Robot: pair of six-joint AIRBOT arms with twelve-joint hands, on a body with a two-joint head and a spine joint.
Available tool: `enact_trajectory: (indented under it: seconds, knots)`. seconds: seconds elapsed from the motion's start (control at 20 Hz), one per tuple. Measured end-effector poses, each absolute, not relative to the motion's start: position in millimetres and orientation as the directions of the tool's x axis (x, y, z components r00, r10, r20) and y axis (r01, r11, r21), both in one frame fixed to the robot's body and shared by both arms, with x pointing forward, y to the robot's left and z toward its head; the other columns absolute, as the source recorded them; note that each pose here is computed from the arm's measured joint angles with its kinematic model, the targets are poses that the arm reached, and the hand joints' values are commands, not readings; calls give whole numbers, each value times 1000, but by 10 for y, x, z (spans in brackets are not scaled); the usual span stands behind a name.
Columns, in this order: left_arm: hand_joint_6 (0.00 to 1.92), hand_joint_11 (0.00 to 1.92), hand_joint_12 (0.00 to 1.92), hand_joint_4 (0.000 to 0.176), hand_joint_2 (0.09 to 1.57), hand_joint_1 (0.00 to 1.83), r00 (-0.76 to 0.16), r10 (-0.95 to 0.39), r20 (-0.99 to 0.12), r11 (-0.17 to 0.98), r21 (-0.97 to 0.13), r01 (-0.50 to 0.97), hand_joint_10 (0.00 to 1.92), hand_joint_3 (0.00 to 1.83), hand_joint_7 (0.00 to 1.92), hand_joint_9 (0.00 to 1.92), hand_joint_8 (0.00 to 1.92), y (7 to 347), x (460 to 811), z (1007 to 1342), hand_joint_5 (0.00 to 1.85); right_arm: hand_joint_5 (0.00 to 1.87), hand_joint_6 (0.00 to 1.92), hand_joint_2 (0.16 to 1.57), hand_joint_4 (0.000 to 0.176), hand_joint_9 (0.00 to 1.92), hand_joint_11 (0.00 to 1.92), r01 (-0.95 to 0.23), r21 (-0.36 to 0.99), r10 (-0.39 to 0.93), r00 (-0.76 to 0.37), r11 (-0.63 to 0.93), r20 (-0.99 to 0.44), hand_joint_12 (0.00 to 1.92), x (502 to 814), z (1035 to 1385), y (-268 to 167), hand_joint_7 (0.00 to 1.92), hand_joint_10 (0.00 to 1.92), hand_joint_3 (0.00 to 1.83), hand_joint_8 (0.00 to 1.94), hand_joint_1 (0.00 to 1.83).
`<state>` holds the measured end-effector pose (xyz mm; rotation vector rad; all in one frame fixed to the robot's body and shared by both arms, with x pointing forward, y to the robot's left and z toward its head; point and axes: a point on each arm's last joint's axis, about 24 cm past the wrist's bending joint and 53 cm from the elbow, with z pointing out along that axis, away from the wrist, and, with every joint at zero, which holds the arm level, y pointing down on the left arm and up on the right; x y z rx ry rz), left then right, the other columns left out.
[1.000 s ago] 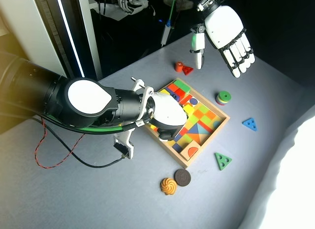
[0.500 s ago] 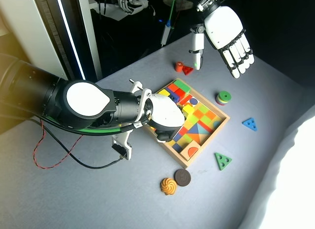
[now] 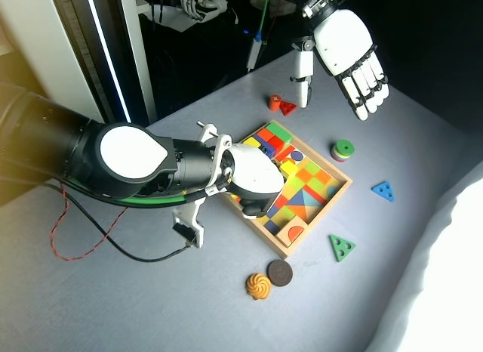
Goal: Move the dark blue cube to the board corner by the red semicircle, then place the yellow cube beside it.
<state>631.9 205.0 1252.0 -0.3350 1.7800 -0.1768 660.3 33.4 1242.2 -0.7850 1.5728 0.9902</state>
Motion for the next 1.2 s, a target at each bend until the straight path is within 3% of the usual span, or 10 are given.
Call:
enact_trajectory:
  seconds: [1.2]
  knots:
    - [1,0,129,0,1152,0,-208,-321,-924,945,-301,-125,1,0,35,42,1,2018,6345,12517,21,525,9,1373,0,1356,1503,-822,180,27,-197,540,-980,1921,7066,12456,-96,1169,1921,0,1941,1028]
